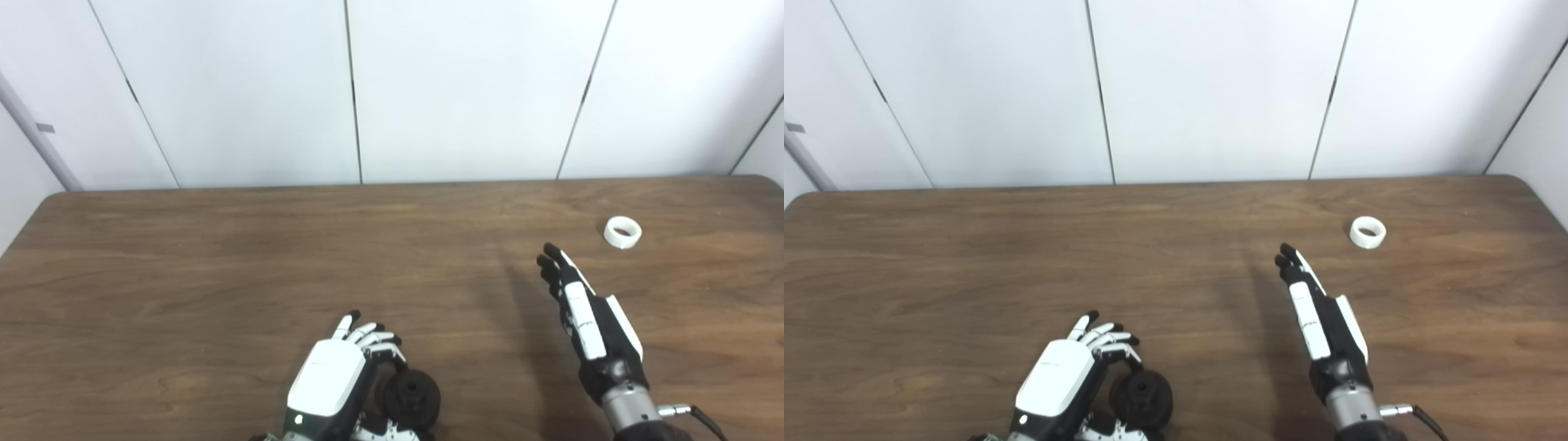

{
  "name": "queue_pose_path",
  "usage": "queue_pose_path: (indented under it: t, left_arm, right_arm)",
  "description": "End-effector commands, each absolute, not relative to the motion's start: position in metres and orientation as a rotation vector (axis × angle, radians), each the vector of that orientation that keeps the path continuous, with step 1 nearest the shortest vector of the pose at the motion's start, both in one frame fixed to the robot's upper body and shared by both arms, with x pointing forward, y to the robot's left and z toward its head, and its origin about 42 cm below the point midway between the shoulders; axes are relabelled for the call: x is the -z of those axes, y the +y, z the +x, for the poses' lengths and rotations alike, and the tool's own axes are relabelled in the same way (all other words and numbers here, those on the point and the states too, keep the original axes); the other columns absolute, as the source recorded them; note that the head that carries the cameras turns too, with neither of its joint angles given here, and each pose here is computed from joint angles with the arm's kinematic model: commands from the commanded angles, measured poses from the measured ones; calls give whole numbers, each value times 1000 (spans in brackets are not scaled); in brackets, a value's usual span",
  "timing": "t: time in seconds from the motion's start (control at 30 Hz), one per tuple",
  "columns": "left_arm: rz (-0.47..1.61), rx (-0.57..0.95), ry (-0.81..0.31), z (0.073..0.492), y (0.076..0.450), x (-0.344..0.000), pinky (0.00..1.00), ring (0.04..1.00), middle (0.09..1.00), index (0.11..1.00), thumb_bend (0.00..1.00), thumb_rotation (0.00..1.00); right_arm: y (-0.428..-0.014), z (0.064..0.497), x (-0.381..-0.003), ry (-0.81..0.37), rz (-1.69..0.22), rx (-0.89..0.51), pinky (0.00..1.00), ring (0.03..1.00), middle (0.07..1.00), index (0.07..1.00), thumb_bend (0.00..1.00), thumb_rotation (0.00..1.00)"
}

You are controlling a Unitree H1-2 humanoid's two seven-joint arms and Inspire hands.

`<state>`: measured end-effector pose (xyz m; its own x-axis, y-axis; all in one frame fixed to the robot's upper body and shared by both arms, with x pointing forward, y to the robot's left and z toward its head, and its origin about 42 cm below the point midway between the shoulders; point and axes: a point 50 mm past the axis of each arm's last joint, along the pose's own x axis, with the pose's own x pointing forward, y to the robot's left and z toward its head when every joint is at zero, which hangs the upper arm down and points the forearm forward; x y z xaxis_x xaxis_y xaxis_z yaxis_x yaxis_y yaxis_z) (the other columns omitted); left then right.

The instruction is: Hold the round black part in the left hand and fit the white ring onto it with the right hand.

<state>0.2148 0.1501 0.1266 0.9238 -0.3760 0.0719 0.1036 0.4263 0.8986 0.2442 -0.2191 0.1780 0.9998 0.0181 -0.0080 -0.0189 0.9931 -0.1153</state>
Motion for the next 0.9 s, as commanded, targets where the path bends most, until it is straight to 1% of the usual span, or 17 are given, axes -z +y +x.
queue_pose_path:
  t: [0.0, 0.1, 0.2, 0.23, 0.27, 0.37, 0.4, 0.43, 0.47, 0.57, 0.63, 0.77, 0.87]
  left_arm:
    - [1098, 285, -303, 212, 151, -128, 1000, 862, 780, 484, 524, 56]
    - [1102, 278, -303, 211, 151, -127, 1000, 857, 778, 484, 524, 55]
    - [1105, 271, -306, 211, 151, -125, 1000, 861, 777, 484, 524, 55]
    - [1105, 268, -307, 210, 151, -125, 1000, 861, 776, 484, 524, 55]
    - [1108, 267, -309, 210, 152, -124, 1000, 861, 775, 484, 524, 55]
    - [1116, 266, -317, 210, 153, -120, 1000, 861, 772, 484, 524, 55]
    - [1117, 268, -317, 210, 154, -120, 1000, 861, 771, 484, 524, 55]
    - [1118, 271, -316, 210, 155, -119, 1000, 862, 771, 484, 524, 55]
    - [1117, 272, -316, 209, 156, -119, 1000, 863, 771, 484, 524, 55]
    - [1120, 274, -313, 208, 159, -117, 1000, 865, 770, 485, 524, 55]
    - [1121, 274, -314, 208, 162, -116, 1000, 865, 769, 485, 524, 55]
    - [1128, 277, -313, 208, 166, -119, 1000, 862, 769, 485, 524, 54]
    - [1133, 279, -311, 207, 170, -120, 1000, 857, 769, 485, 524, 54]
  right_arm:
    - [-218, 247, -193, -58, -116, -10, 1000, 962, 934, 935, 564, 1000]
    - [-220, 247, -195, -58, -121, -2, 1000, 958, 928, 926, 572, 1000]
    - [-224, 246, -198, -63, -128, 4, 1000, 955, 931, 915, 554, 999]
    - [-226, 246, -199, -66, -131, 5, 1000, 954, 933, 913, 536, 977]
    - [-228, 247, -199, -69, -136, 10, 1000, 953, 935, 912, 525, 938]
    - [-235, 248, -202, -77, -139, 36, 981, 928, 924, 885, 491, 715]
    - [-238, 250, -203, -79, -163, 55, 967, 922, 920, 876, 500, 649]
    - [-240, 251, -204, -81, -192, 73, 915, 906, 903, 857, 526, 594]
    - [-243, 253, -205, -79, -226, 89, 885, 897, 892, 845, 542, 565]
    - [-252, 261, -212, -82, -324, 121, 902, 918, 895, 815, 578, 420]
    - [-258, 267, -217, -90, -393, 139, 892, 912, 885, 800, 621, 358]
    - [-274, 284, -224, -107, -521, 176, 873, 871, 832, 768, 711, 312]
    - [-286, 297, -231, -113, -620, 210, 883, 879, 835, 745, 743, 264]
